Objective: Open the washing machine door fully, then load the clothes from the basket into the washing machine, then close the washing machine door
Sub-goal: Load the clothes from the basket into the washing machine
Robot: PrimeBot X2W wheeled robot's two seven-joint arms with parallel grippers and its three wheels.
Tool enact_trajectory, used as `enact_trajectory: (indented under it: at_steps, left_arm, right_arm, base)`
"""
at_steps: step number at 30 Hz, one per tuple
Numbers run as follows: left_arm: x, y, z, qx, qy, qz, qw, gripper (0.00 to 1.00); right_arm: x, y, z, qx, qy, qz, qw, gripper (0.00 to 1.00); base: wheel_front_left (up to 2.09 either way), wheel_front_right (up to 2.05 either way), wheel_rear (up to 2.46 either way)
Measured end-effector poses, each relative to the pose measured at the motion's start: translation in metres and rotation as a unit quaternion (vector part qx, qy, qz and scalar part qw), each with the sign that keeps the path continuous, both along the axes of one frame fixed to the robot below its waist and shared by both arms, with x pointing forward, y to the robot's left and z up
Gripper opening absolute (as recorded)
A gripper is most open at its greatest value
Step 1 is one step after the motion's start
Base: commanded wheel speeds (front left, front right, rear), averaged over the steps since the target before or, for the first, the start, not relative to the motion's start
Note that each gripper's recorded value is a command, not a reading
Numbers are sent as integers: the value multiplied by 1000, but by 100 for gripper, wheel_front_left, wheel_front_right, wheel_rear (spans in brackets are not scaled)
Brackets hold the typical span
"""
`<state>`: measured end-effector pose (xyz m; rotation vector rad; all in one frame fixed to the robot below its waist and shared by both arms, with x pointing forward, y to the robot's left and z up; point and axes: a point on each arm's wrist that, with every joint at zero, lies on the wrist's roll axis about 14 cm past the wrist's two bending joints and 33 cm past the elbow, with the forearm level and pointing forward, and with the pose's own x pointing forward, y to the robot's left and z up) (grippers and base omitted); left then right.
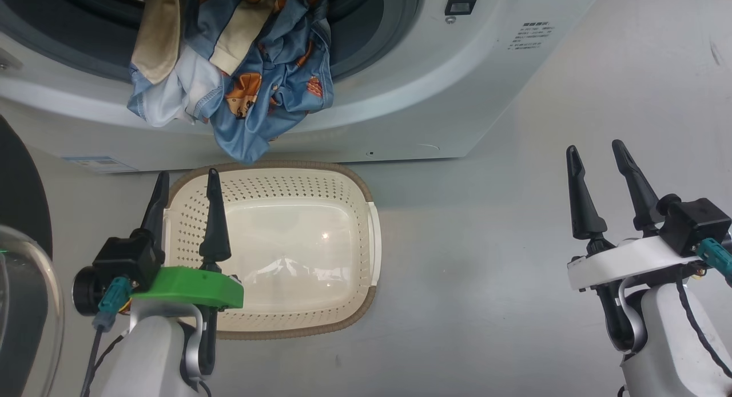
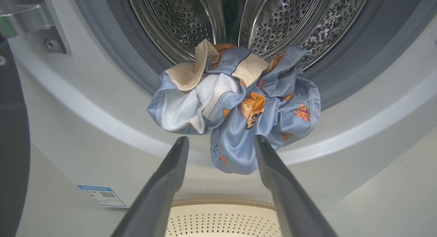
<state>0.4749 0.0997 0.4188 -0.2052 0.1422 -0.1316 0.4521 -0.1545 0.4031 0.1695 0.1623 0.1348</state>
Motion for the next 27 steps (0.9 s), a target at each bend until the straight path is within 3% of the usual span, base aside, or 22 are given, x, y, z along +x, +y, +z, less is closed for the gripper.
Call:
enact_trajectory:
  at_steps: [27]
  left_arm:
    - [5,-3,-5,30,11,-27,999,100]
  right_arm:
    - [-4,-6,-4,-2,8,-8,1000,100]
  base:
    - [0,0,0]
